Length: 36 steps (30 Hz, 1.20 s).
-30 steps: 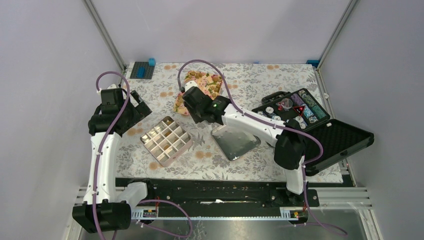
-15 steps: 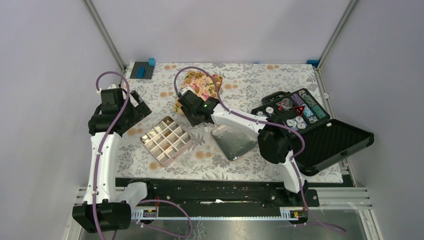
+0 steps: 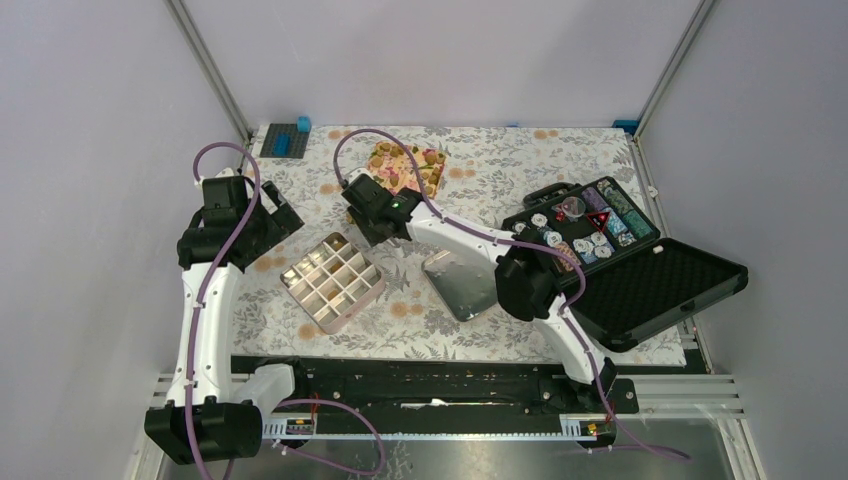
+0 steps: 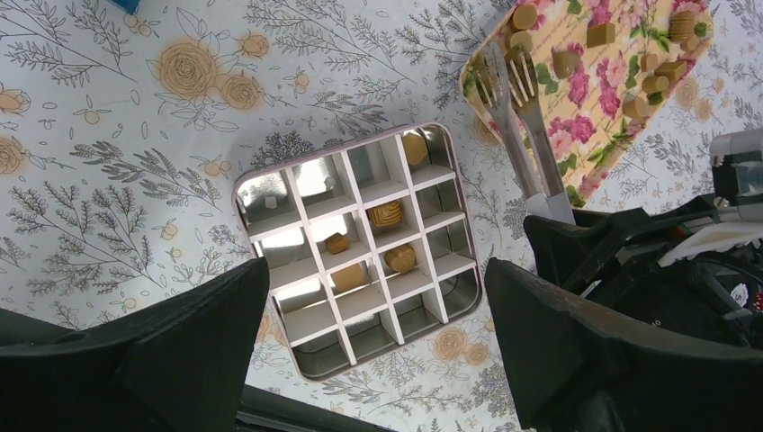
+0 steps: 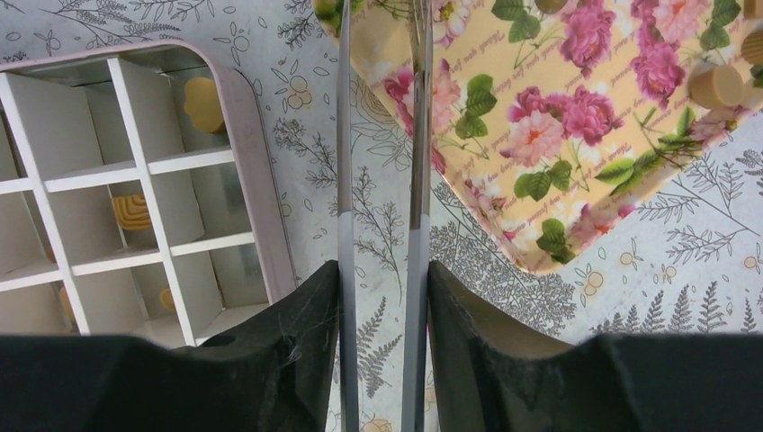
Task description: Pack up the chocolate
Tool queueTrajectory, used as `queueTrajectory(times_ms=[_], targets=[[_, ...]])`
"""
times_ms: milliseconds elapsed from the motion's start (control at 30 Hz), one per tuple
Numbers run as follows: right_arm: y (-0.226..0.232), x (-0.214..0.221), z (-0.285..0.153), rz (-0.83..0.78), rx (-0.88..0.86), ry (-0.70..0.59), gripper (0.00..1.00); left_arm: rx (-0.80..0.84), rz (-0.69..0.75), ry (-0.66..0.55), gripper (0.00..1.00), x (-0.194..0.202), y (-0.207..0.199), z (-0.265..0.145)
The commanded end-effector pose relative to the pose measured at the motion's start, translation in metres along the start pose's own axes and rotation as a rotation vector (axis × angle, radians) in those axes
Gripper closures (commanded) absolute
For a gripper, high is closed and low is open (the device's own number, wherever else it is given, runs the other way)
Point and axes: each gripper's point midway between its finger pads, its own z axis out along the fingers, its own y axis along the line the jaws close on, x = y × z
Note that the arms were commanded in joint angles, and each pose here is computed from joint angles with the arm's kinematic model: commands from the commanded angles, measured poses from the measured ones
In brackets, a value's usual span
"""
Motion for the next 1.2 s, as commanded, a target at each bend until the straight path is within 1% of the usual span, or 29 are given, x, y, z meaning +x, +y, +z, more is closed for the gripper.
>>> queueTrajectory(times_ms=[0, 367, 467, 600, 733, 900, 1167], targets=[[-0.002, -0.019, -0.005, -0.015, 0.014, -0.033, 0.55, 0.004, 0.009, -0.039, 0.01, -0.010, -0.001, -0.001], [-0.003, -0.018, 0.003, -0.024, 0.024, -0.023, 0.55, 0.005, 0.009, -0.041, 0.01, -0.010, -0.001, -0.003], [-0.005, -0.020, 0.005, -0.022, 0.025, -0.024, 0.52, 0.005, 0.009, -0.041, 0.01, -0.010, -0.001, -0.004], [-0.007, -0.022, 0.007, -0.021, 0.029, -0.024, 0.52, 0.005, 0.010, -0.038, 0.01, -0.010, -0.001, -0.003], [-0.008, -0.022, 0.009, -0.030, 0.033, -0.024, 0.54, 0.003, 0.008, -0.039, 0.01, -0.010, -0.001, -0.003], [-0.009, -0.024, 0.008, -0.032, 0.037, -0.030, 0.58, 0.002, 0.008, -0.039, 0.01, -0.010, -0.001, -0.003], [-0.020, -0.020, -0.010, -0.026, 0.071, -0.028, 0.60, -0.001, 0.006, -0.037, 0.01, -0.009, 0.000, -0.003]])
